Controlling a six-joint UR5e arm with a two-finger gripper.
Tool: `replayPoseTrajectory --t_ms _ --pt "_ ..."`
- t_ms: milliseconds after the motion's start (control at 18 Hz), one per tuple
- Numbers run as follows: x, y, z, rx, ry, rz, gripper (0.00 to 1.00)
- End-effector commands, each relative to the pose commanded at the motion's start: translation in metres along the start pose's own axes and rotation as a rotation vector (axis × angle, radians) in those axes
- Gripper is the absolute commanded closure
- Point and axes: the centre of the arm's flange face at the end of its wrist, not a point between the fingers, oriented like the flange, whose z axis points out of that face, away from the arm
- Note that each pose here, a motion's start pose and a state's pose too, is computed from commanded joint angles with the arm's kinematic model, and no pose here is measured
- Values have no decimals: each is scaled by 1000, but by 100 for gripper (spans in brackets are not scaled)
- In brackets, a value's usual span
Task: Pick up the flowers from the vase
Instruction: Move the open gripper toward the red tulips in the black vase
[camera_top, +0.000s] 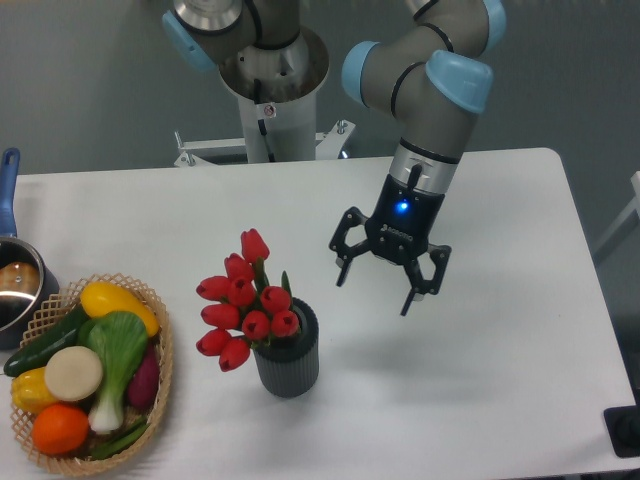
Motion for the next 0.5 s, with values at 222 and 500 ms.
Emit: replayPoseTrajectory --t_ms 222,500 --pt "14 -7 17 47 64 56 0" --pt "24 -12 45 75 129 110 0"
